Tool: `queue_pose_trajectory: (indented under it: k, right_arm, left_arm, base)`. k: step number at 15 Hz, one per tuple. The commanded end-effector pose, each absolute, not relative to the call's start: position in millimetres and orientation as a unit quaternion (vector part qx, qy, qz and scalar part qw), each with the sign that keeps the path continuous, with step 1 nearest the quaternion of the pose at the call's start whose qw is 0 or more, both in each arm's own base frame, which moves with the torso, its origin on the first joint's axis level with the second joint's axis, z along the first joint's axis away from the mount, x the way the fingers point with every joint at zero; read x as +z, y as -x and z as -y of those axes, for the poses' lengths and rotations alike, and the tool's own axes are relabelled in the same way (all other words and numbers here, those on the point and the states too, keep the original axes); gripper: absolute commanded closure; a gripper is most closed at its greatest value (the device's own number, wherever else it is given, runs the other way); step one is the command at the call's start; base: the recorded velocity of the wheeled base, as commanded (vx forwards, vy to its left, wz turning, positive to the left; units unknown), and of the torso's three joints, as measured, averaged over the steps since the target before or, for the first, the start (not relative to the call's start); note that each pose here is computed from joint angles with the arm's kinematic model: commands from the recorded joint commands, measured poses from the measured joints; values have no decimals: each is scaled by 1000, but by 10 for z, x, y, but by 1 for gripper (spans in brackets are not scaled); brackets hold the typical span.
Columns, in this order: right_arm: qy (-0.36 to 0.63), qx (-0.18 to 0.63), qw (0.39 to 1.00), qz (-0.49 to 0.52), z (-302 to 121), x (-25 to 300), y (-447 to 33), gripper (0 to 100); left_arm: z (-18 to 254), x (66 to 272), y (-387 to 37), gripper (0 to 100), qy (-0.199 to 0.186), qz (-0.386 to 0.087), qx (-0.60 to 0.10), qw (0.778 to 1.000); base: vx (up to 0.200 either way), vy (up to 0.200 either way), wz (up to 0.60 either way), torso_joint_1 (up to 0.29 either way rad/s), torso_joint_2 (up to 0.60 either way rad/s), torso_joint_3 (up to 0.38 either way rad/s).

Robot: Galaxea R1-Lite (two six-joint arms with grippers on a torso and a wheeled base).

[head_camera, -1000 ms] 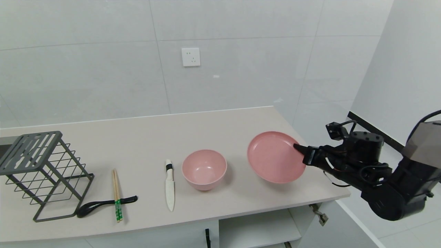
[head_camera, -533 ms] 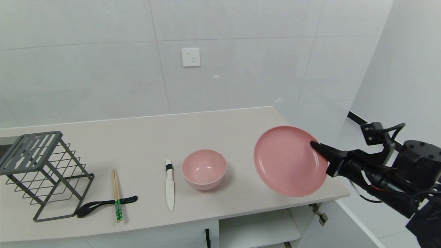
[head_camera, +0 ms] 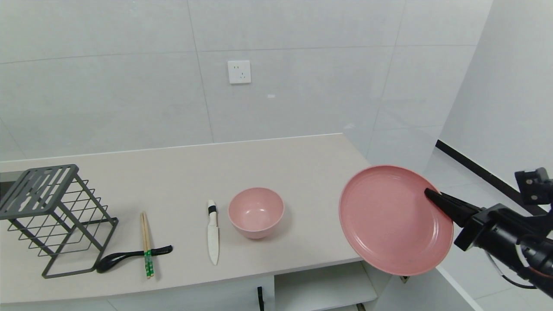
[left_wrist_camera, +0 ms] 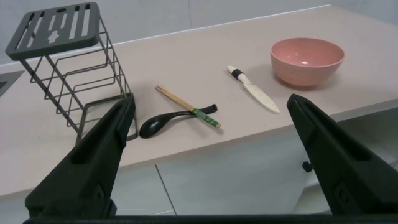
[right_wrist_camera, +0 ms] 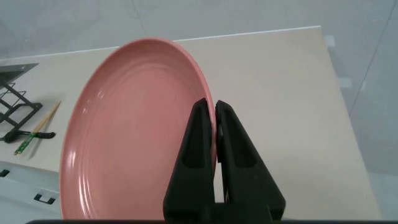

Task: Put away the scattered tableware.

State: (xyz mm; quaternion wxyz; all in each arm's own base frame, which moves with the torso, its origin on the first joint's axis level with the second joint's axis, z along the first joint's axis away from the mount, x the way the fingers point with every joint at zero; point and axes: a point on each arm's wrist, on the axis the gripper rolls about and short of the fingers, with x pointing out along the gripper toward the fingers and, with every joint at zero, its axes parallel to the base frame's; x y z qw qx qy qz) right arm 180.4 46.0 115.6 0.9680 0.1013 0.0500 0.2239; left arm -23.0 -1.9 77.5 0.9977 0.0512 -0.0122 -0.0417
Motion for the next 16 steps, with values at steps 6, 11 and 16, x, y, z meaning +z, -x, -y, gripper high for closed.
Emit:
queue_pose_trajectory:
  k: [6,11,16]
  right_arm:
    - [-104,227,967,-44,-459,1181,-1764,100]
    - [-110,226,967,-32,-444,1231,-1733,100]
    - [-109,230,967,-15,-413,1349,-1582,100]
  left_arm:
    - [16,1802,57,0,1,45,-111,993]
    - [167,1955,-700,0,32,-113,-175,978]
    - [372,1835,-1585,0,19,-202,-204,958]
  base:
    - [0,0,0,0,0,0]
    - [0,0,0,0,0,0]
    - [0,0,0,0,0,0]
